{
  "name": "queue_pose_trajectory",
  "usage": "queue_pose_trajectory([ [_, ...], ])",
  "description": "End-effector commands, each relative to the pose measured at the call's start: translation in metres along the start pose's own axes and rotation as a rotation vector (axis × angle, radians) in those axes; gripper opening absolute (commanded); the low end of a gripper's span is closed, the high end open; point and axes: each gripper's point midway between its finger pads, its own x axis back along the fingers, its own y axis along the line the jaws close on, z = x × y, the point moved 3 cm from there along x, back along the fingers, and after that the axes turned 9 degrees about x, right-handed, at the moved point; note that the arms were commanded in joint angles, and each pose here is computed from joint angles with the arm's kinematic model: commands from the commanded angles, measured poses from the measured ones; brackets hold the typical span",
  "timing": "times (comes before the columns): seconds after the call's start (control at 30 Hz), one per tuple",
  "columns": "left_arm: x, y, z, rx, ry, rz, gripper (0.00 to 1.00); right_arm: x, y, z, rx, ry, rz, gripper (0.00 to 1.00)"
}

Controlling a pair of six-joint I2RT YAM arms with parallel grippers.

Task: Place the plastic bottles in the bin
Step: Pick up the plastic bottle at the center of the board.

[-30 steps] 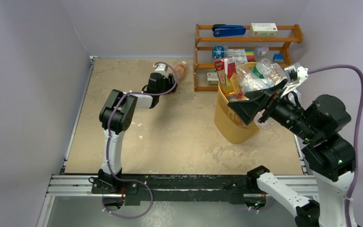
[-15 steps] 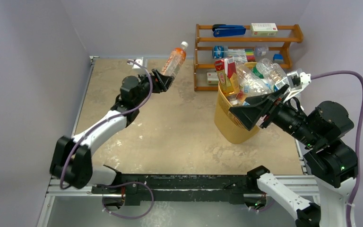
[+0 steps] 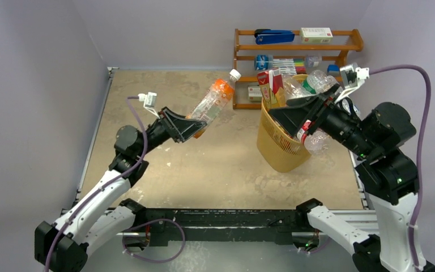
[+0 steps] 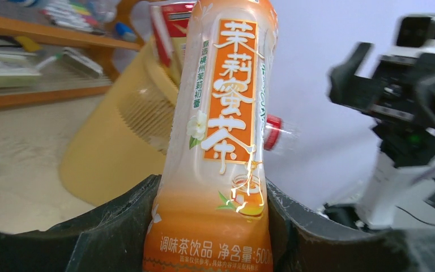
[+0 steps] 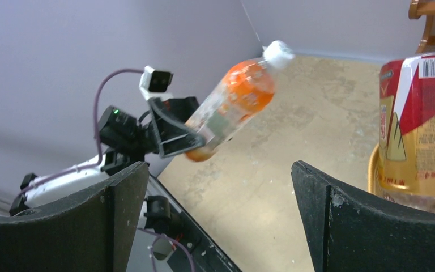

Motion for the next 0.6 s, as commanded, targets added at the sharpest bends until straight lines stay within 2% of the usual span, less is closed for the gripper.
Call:
queue_pose_trajectory([
  [0.0,0.023,-0.075,-0.001,0.048,0.021,0.281,0.39,-0.022,0.000,-0.024,-0.019,-0.092,-0.016,0.98],
  [0.17,0.038,-0.101,0.001,0.092,0.042,0.378,0.40,-0.046,-0.002,-0.024,-0.067,-0.106,-0.070,0.98],
  [0.33,0.045,-0.104,0.003,0.108,0.042,0.391,0.40,-0.051,0.018,-0.040,-0.063,-0.181,-0.221,0.98],
  [0.57,0.046,-0.104,0.004,0.123,0.035,0.412,0.40,-0.065,0.028,-0.043,-0.075,-0.193,-0.336,0.96],
])
